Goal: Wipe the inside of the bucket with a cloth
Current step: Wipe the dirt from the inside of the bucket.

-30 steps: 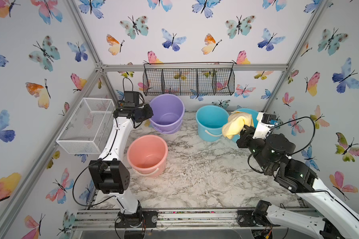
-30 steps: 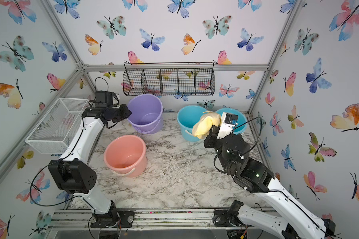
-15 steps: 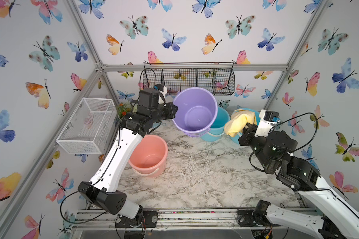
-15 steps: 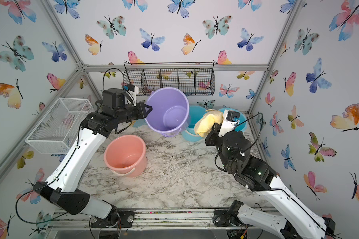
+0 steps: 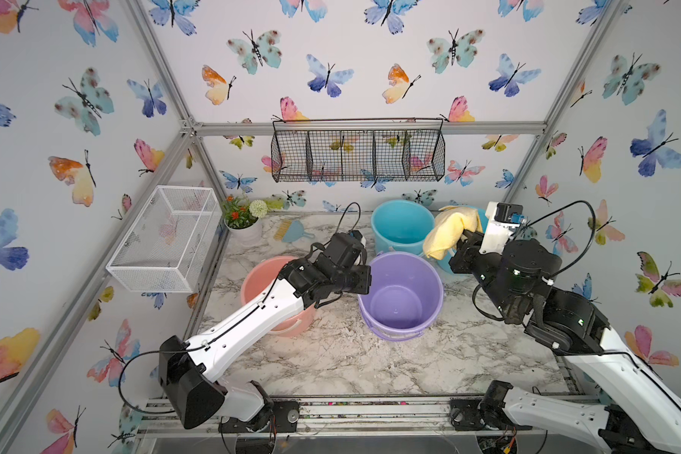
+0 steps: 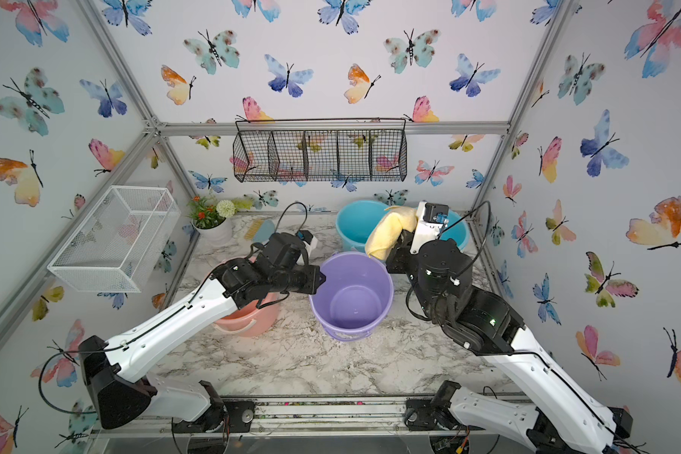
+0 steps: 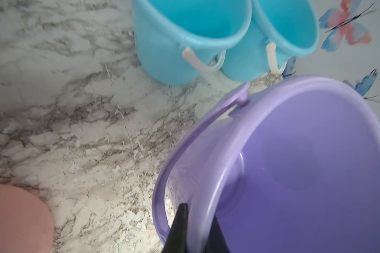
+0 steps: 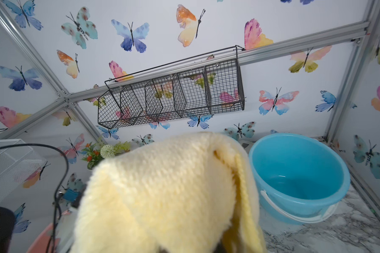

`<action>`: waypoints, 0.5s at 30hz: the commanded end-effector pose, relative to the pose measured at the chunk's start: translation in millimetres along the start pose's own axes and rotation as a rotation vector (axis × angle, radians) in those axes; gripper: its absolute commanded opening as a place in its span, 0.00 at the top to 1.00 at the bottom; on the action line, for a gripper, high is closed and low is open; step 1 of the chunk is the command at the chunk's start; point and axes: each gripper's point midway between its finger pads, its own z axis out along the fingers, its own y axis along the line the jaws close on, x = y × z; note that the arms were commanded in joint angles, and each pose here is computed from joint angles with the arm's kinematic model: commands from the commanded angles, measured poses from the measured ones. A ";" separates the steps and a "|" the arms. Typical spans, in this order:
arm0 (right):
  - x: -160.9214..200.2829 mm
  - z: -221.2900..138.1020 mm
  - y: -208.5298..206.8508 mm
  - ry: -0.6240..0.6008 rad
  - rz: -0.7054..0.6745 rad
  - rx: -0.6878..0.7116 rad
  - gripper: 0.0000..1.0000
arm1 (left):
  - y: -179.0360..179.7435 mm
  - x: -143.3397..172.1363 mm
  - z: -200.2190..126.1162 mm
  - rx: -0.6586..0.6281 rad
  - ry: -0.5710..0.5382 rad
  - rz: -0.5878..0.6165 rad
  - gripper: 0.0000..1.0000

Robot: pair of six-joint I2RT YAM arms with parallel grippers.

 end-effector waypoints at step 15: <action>209.0 4.6 73.0 0.842 0.019 -0.334 0.98 | 8.5 26.0 22.9 0.047 -0.069 -0.035 1.00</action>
